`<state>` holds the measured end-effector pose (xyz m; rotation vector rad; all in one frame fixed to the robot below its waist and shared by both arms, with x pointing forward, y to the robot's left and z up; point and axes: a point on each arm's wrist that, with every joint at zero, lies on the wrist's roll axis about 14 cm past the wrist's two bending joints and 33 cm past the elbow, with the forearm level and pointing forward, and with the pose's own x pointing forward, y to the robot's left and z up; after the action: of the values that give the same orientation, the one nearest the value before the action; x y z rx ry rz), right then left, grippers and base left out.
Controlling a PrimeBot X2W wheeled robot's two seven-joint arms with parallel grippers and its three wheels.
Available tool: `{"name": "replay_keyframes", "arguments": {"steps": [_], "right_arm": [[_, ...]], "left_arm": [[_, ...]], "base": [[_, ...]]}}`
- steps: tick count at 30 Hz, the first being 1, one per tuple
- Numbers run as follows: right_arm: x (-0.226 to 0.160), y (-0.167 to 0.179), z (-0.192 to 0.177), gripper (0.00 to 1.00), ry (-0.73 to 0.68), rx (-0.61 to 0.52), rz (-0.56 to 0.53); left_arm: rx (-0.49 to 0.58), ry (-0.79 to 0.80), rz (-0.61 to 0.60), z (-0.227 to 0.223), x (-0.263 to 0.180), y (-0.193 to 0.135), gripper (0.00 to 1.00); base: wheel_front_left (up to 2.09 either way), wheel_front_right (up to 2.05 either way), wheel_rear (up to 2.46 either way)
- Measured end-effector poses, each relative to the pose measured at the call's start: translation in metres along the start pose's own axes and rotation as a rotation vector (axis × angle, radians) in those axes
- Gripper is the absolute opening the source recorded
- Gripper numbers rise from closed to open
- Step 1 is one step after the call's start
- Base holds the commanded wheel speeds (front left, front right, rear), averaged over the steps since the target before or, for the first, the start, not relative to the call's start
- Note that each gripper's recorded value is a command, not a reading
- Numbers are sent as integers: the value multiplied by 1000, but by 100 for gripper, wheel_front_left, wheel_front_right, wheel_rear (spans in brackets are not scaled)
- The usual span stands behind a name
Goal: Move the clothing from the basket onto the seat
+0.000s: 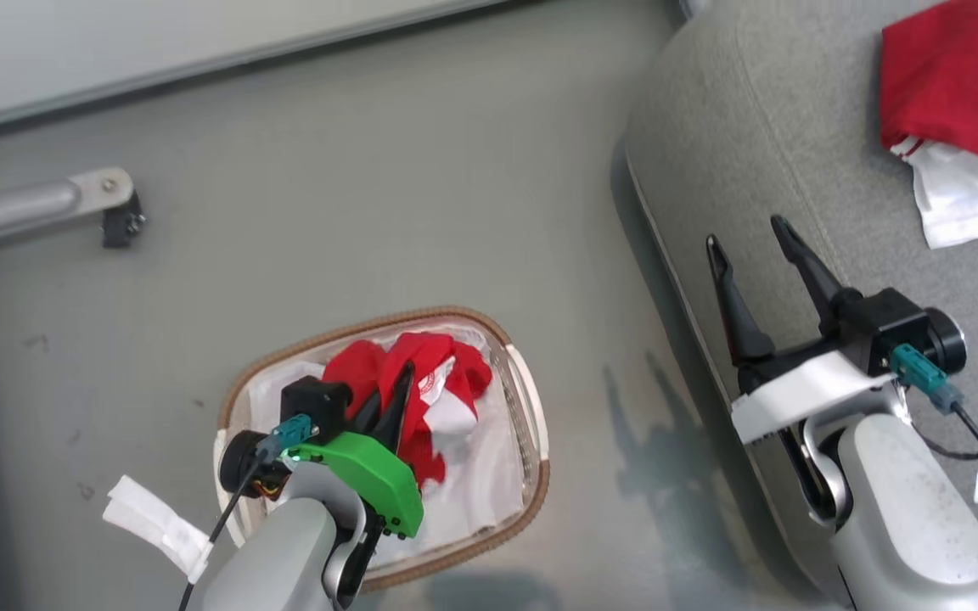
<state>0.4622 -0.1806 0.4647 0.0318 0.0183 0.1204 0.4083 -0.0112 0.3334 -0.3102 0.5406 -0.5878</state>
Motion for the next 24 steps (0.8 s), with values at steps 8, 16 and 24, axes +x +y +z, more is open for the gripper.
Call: {"name": "replay_keyframes", "arguments": {"steps": [8,16,24], "right_arm": [[-28,13,20,100,-36,10,25],[-55,29,23,100,-38,26,49],[-71,47,21,100,-29,34,89]], "left_arm": [[95,-259,38,74,-40,-13,0],[179,-533,12,157,-82,-43,0],[260,-737,-25,222,-121,-71,0]], "base": [[0,0,0],[0,0,0],[0,0,0]]}}
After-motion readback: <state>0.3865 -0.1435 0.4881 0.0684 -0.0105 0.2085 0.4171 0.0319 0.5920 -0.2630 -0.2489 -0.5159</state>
